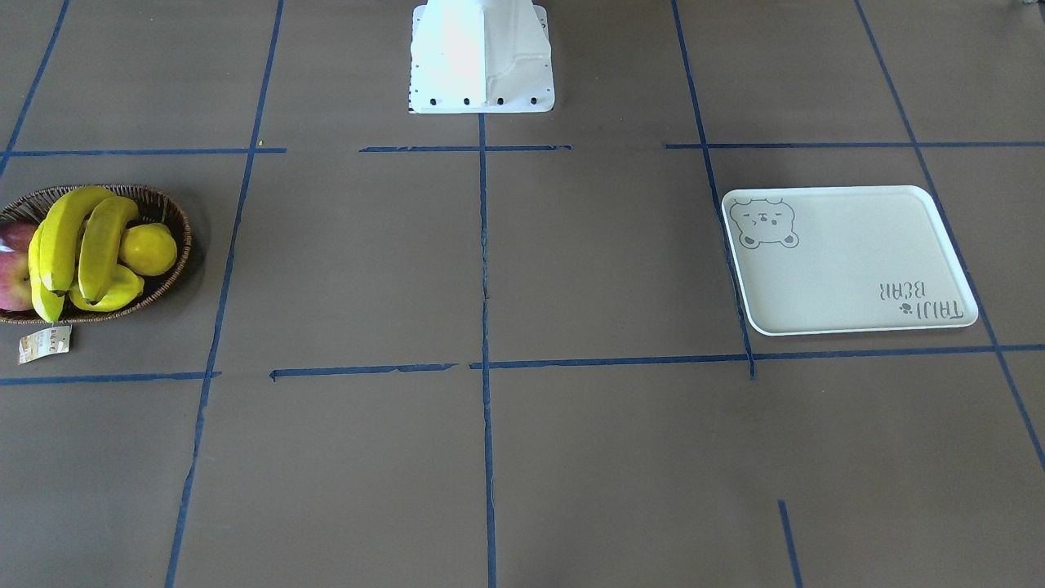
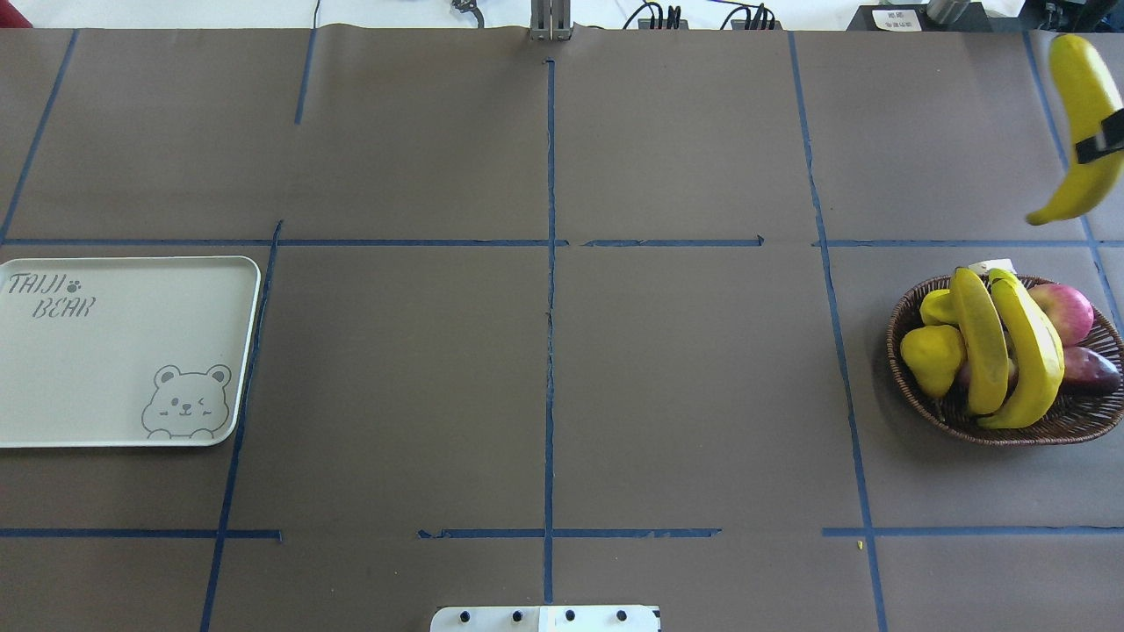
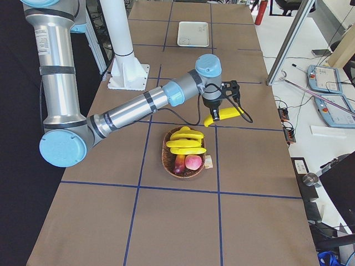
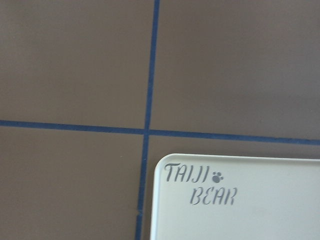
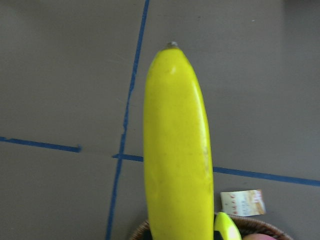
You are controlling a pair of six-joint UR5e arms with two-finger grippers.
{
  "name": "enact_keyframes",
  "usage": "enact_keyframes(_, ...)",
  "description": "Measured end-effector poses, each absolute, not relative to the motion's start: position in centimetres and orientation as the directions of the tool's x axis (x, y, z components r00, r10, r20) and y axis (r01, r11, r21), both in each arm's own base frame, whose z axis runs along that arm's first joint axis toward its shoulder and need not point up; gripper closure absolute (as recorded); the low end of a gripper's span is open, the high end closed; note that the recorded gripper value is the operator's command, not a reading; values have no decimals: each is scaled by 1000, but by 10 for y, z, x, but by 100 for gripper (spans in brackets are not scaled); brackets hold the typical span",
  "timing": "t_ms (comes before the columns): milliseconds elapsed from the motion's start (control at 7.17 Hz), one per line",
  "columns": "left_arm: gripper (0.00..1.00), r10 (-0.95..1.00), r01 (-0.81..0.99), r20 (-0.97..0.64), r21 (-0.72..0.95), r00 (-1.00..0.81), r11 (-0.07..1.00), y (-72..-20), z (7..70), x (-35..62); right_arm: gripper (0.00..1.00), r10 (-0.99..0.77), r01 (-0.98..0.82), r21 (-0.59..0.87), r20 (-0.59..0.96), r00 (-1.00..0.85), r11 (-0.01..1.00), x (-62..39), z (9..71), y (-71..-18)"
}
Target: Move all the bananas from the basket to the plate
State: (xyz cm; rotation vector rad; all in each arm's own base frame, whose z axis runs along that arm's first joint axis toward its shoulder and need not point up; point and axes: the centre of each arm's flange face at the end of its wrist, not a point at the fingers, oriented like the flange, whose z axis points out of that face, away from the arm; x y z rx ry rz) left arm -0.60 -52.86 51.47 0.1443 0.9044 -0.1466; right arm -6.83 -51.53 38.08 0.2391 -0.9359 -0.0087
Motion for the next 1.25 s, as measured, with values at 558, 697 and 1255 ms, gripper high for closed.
enact_keyframes(558,1,-99,248,-951,-24,295,968,-568,361,201,98,-4,-113,59,901,434,992,-217,249,-509)
enact_keyframes(697,1,-140,258,-969,-85,203,962,-567,321,223,98,6,-110,40,922,388,993,-249,230,-494)
enact_keyframes(1255,2,-198,120,-980,-197,-3,973,-529,179,314,98,-114,-48,132,954,279,990,-361,149,-431)
